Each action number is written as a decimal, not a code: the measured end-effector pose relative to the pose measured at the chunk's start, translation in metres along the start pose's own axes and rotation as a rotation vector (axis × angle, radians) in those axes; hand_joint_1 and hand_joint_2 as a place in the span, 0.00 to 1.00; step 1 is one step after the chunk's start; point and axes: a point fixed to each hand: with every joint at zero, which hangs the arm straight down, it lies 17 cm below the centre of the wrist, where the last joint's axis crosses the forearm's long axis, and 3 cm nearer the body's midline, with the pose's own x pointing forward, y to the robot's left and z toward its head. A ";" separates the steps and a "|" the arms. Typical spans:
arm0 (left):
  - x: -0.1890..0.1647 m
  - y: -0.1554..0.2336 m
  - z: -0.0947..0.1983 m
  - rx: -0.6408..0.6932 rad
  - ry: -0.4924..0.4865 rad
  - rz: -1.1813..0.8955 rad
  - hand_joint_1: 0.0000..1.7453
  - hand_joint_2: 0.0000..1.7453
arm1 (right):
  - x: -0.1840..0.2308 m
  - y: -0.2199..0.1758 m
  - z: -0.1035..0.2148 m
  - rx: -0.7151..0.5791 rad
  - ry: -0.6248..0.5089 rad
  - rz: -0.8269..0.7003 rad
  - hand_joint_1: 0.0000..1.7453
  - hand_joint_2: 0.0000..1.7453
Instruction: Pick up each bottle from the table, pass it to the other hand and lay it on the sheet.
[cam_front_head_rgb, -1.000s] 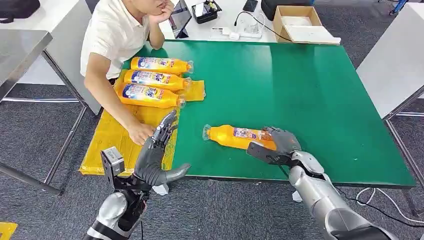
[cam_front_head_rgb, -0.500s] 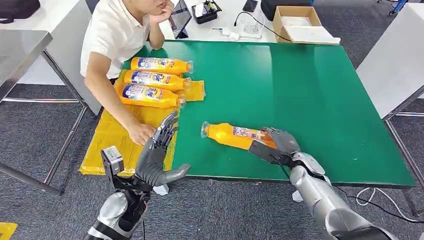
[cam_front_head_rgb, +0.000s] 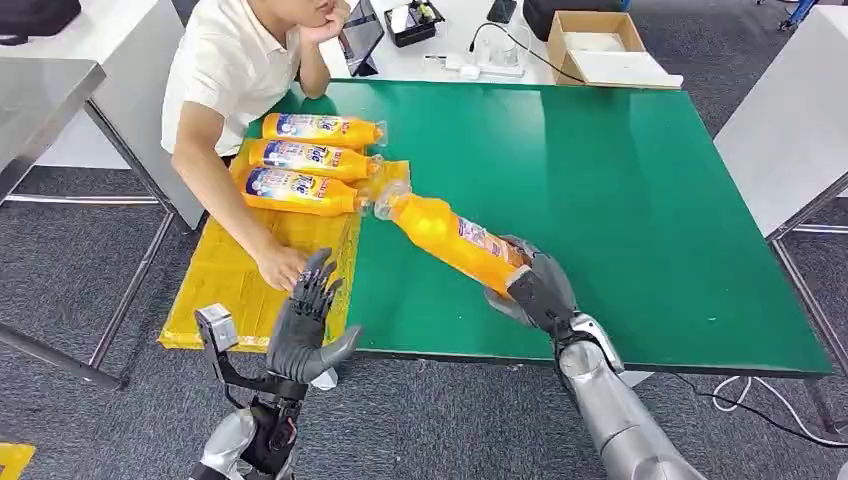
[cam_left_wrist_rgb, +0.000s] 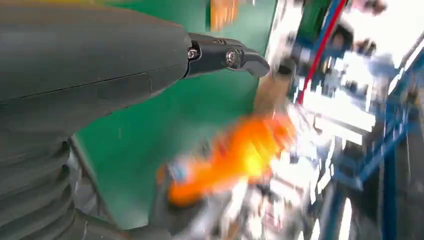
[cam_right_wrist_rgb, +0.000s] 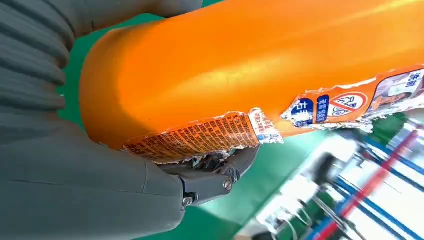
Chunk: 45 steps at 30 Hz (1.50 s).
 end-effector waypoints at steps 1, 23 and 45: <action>0.000 0.006 -0.001 0.032 -0.005 -0.039 0.00 1.00 | 0.013 -0.009 -0.005 -0.028 -0.030 -0.014 1.00 1.00; -0.011 -0.032 0.002 -0.081 0.042 -0.018 0.00 1.00 | 0.079 0.036 0.003 0.068 -0.205 -0.091 1.00 1.00; 0.015 -0.036 -0.015 -0.101 -0.012 0.344 1.00 1.00 | 0.172 0.166 0.021 0.356 -0.412 -0.198 1.00 1.00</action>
